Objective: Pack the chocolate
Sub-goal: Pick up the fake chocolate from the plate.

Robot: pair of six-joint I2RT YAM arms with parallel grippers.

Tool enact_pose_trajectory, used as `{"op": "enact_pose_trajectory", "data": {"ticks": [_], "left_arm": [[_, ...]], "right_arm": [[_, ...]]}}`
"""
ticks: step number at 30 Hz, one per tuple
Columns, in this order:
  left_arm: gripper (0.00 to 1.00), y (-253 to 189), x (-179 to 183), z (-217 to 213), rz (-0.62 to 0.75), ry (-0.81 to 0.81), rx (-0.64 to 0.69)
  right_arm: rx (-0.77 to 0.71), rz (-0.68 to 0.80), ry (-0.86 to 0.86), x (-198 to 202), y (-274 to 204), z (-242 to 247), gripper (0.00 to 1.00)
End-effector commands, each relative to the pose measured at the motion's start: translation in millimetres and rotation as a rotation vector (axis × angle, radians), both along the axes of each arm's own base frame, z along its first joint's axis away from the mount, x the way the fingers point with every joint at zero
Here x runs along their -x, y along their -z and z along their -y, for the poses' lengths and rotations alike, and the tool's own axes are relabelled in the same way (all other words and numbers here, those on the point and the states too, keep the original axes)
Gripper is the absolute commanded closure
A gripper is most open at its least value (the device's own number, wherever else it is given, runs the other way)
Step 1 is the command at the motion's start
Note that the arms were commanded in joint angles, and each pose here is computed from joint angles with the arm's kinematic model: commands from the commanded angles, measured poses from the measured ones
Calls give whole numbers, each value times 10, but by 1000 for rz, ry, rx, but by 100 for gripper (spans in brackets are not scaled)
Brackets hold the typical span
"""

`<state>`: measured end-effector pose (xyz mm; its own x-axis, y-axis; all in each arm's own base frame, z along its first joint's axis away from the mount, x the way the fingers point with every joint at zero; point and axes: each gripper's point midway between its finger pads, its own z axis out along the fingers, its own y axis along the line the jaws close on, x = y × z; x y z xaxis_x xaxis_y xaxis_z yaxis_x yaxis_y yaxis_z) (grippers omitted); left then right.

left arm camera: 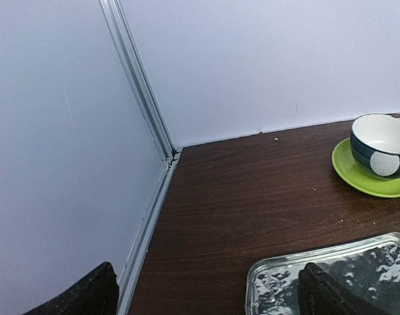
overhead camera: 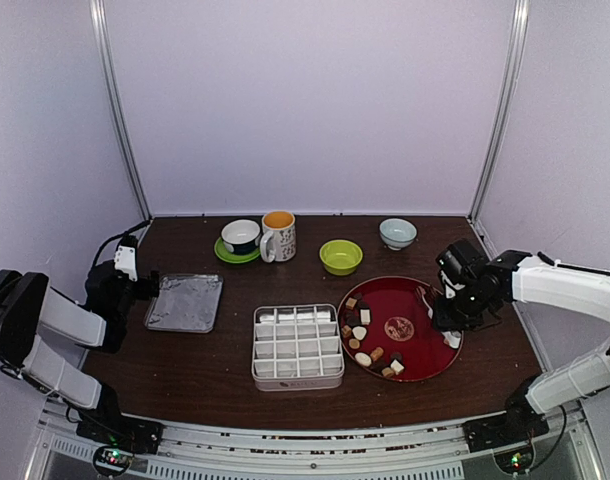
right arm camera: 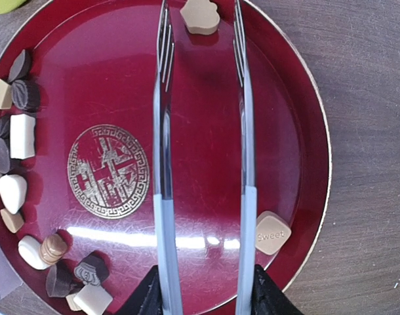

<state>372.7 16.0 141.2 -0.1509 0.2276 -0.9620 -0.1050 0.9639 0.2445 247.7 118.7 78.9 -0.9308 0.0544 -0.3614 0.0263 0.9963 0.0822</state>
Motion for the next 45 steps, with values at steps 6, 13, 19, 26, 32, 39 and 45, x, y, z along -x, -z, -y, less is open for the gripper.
{"op": "enact_pose_trajectory", "data": {"ticks": [6,13,19,26,32,39,45], "left_arm": [[2,-230,-59,-31,82,-8,3],[2,-232,-59,-36,83,-10,3],[2,-232,-59,-33,83,-9,3],[2,-233,-60,-32,83,-9,3],[2,-227,-59,-34,82,-10,4],[2,-232,-59,-36,83,-10,4],[2,-232,-60,-33,83,-10,4]], "right_arm": [[33,75,3,-266,-110,-14,59],[31,72,-13,-343,-66,-76,61],[21,98,-21,-436,-92,-128,69],[-6,129,-89,-428,-188,-202,76],[-148,174,-284,-190,-367,-486,81],[-369,263,-533,214,-822,-988,82],[-411,254,-678,425,-948,-1295,82]]}}
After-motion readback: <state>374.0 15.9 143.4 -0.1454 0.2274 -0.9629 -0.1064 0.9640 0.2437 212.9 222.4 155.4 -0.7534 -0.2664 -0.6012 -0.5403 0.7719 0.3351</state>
